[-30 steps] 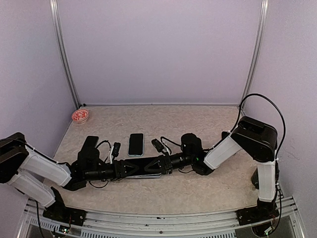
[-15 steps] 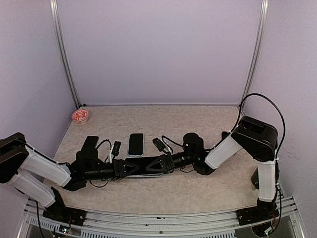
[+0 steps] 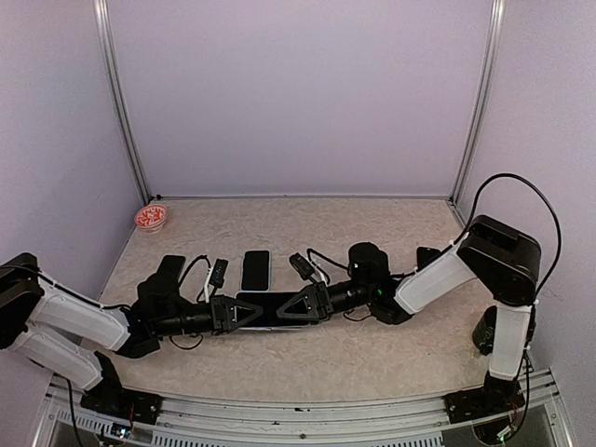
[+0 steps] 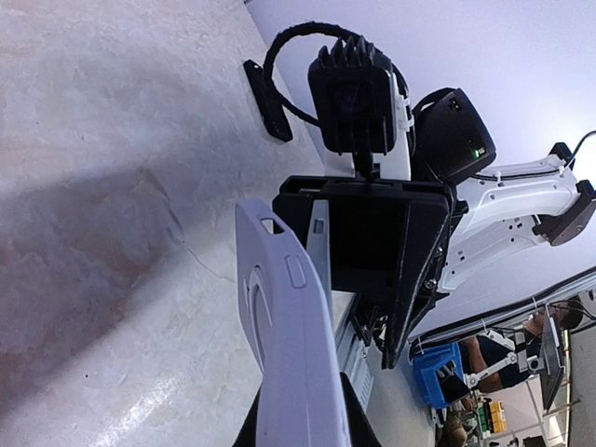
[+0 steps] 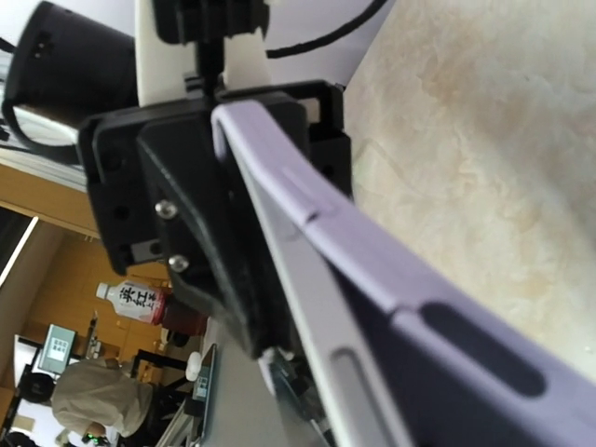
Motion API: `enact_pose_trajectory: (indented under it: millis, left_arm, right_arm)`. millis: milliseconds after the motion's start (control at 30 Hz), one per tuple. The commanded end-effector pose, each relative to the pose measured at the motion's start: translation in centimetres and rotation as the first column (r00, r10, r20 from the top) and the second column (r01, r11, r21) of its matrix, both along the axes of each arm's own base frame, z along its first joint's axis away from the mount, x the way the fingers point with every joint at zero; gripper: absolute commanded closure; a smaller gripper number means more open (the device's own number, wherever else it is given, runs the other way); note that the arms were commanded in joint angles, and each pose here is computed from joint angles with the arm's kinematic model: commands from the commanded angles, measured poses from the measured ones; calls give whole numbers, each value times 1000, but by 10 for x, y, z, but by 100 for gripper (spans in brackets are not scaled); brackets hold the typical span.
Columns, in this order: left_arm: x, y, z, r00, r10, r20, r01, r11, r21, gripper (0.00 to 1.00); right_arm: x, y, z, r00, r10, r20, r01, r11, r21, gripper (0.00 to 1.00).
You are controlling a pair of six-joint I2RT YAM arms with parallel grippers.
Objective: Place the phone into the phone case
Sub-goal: Pass from the right arm to the left
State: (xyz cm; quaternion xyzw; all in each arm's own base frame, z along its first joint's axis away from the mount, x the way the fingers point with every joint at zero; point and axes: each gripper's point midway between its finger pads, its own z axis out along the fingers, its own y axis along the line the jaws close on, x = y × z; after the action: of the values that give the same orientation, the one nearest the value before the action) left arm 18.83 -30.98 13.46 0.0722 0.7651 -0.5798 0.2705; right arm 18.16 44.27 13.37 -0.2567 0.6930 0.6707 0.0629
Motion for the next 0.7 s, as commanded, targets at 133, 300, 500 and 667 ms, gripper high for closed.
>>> enact_pose_trajectory:
  millis: [133,300,500,667]
  left_arm:
    - [5,1,29,994,24,108,-22,1000,-20,100]
    - [6,6,38,990,39,137,-37,999,-22,100]
    - [7,6,53,982,31,187,-30,1000,-7,100]
    - [-1,6,58,973,-2,230,5,1000,-12,100]
  right_arm:
    - [8,-22,11,996,-63,56,69,992,-110,48]
    - [8,-42,9,991,-70,114,90,979,-185,45]
    - [9,-66,28,971,-105,213,147,971,-189,44]
    - [4,-80,43,950,-105,293,157,975,-157,40]
